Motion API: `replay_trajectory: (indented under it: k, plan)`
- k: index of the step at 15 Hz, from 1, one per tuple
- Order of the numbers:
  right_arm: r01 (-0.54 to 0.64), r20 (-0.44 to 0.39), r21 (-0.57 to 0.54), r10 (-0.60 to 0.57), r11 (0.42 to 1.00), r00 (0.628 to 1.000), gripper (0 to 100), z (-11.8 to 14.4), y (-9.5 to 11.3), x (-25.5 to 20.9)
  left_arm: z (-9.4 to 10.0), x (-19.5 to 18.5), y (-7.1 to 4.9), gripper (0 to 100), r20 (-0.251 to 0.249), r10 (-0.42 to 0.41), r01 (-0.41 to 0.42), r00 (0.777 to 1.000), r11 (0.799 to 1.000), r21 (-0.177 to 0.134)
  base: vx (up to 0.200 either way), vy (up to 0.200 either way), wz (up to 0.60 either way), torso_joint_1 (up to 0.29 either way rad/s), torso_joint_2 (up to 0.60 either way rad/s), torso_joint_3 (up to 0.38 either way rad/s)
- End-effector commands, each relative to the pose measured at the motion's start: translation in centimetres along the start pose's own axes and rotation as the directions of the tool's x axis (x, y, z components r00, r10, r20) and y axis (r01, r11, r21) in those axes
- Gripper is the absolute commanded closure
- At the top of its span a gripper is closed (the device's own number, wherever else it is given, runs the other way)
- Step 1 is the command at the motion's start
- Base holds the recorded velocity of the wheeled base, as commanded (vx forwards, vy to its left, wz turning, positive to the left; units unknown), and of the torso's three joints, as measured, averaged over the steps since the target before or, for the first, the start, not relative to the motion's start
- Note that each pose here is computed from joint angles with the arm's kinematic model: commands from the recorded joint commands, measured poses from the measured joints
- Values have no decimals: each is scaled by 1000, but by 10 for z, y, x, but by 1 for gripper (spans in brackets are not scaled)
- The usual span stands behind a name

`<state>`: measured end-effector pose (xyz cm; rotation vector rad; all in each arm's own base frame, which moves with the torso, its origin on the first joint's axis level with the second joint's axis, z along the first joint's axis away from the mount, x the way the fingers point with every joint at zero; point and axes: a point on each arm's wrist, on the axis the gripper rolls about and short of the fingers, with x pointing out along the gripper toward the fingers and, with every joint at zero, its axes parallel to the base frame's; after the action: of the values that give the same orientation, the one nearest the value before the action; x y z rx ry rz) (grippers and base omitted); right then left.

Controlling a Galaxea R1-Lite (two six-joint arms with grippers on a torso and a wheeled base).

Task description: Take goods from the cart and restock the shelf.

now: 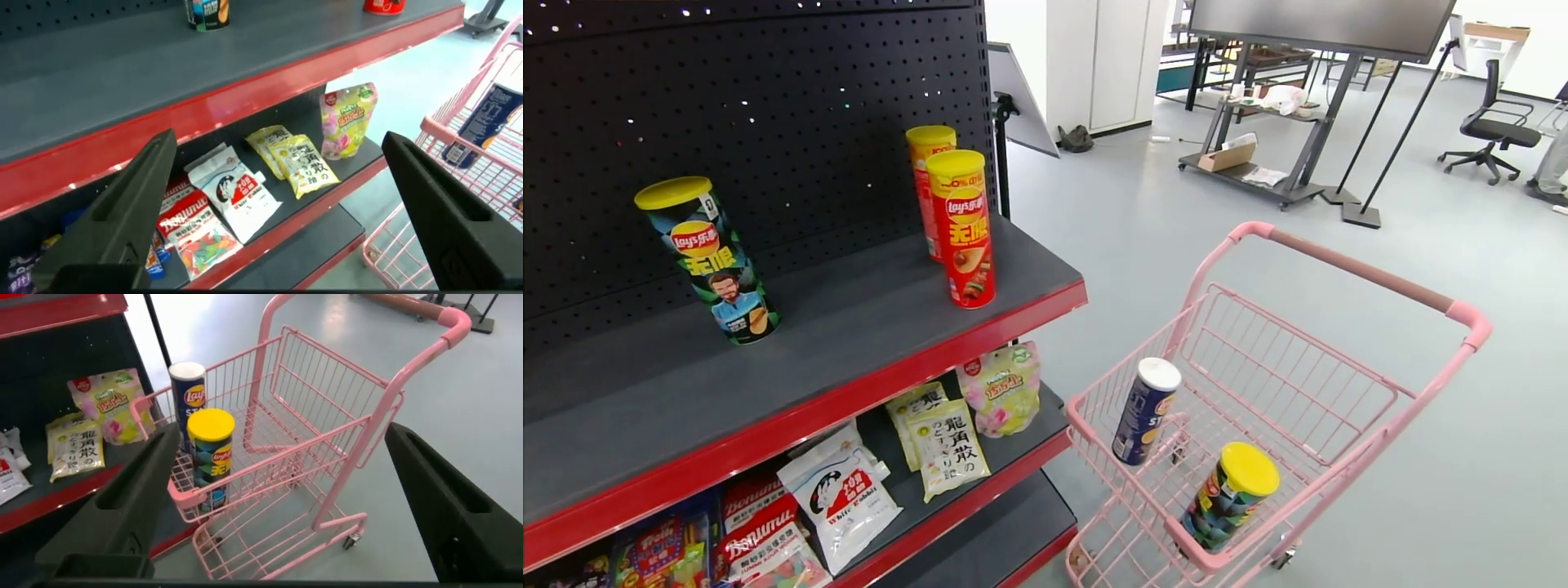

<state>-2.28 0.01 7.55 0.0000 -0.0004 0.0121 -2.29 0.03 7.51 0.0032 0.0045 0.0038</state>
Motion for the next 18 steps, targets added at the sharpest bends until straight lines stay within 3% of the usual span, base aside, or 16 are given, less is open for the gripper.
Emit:
replay_trajectory:
  k: [1,14,18]
  plan:
    - [0,0,0,0,1000,1000,0,0,0,0,0,0,0,0,-2,-1,1,1000,1000,0,0,0,0,-149,349,207]
    - [0,0,0,0,1000,1000,0,0,0,0,0,0,0,0,0,-1,1,1000,1000,0,0,0,0,-152,402,247]
    - [-6,-3,0,6,1000,1000,0,0,0,0,0,0,0,0,0,1,-1,1000,1000,0,0,0,0,-36,98,65]
